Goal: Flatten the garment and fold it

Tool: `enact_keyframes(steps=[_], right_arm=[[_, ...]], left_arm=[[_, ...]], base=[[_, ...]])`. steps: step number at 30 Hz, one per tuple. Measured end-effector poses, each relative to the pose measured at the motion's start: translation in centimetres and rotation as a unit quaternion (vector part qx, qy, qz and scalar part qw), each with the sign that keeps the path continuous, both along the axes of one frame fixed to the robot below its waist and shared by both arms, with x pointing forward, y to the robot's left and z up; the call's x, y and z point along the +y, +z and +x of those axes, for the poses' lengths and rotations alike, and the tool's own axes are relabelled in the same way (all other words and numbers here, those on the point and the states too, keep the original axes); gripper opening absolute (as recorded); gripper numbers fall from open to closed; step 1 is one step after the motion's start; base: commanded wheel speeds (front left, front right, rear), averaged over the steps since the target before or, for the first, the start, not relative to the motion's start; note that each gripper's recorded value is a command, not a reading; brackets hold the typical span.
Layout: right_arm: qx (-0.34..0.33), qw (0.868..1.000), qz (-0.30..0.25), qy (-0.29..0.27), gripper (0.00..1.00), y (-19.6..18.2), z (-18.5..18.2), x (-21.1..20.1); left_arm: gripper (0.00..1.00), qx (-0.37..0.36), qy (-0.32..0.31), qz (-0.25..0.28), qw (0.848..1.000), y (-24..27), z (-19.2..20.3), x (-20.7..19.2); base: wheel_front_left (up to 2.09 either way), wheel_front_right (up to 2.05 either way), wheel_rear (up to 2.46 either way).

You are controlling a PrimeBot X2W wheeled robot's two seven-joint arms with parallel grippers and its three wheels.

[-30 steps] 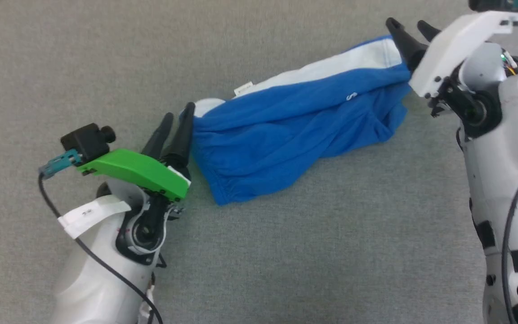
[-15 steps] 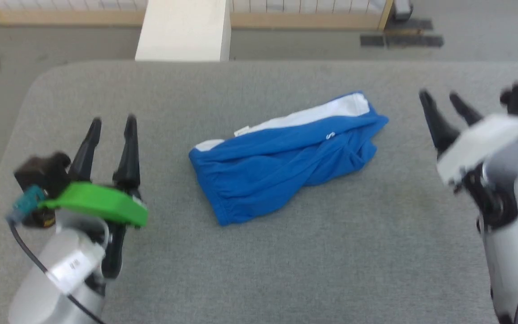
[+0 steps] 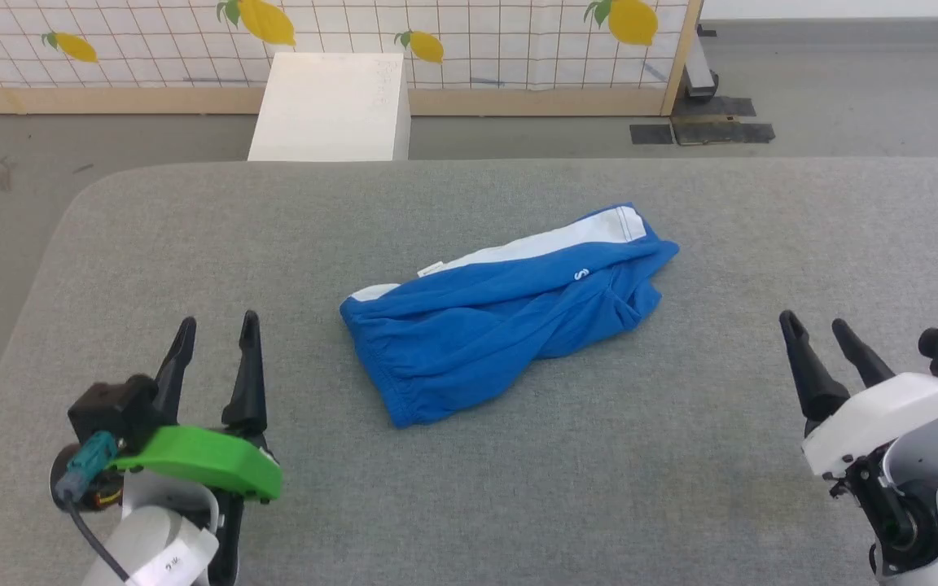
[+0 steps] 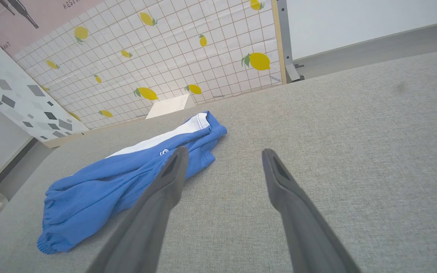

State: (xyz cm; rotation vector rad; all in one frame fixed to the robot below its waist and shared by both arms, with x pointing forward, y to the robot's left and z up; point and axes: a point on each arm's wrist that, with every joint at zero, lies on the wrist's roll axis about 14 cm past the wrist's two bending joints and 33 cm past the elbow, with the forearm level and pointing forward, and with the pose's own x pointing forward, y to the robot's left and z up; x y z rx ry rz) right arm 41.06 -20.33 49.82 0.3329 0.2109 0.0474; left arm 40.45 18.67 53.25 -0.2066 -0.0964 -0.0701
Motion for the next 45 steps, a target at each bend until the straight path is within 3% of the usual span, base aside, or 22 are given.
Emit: enact_keyframes(steps=[7, 19, 27, 35, 43, 44, 45], right_arm=[[0.046, 0.999, -0.011, 0.017, 1.0, -1.5, 0.6, 0.5], [0.131, 0.983, -0.093, 0.09, 1.0, -2.0, 10.1, 3.1], [0.227, 0.953, -0.146, 0.139, 1.0, -7.1, 14.3, 6.0], [0.317, 0.913, -0.18, 0.181, 1.0, -12.6, 14.7, 8.3], [0.349, 0.888, -0.21, 0.214, 1.0, -13.5, 14.8, 9.8], [0.355, 0.885, -0.208, 0.217, 0.65, -13.6, 14.6, 9.9], [0.359, 0.883, -0.207, 0.219, 0.18, -13.6, 14.4, 9.9]], left_arm=[[1.0, 0.003, 0.004, -0.002, 1.0, -0.6, 0.1, 0.0], [1.0, 0.013, 0.0, 0.001, 1.0, -2.4, 2.2, -0.2], [1.0, 0.034, 0.008, -0.003, 0.999, -4.8, 3.9, 0.5], [1.0, 0.061, 0.022, 0.006, 0.998, -7.1, 4.0, 1.6], [1.0, 0.071, 0.031, 0.005, 0.997, -8.0, 3.9, 2.2], [1.0, 0.071, 0.03, 0.003, 0.997, -8.0, 3.9, 2.1], [1.0, 0.071, 0.029, 0.002, 0.997, -8.0, 3.9, 2.0]], base=[[0.0, 0.0, 0.0], [0.0, 0.0, 0.0], [0.0, 0.0, 0.0], [0.0, 0.0, 0.0], [0.0, 0.0, 0.0], [0.0, 0.0, 0.0], [0.0, 0.0, 0.0]])
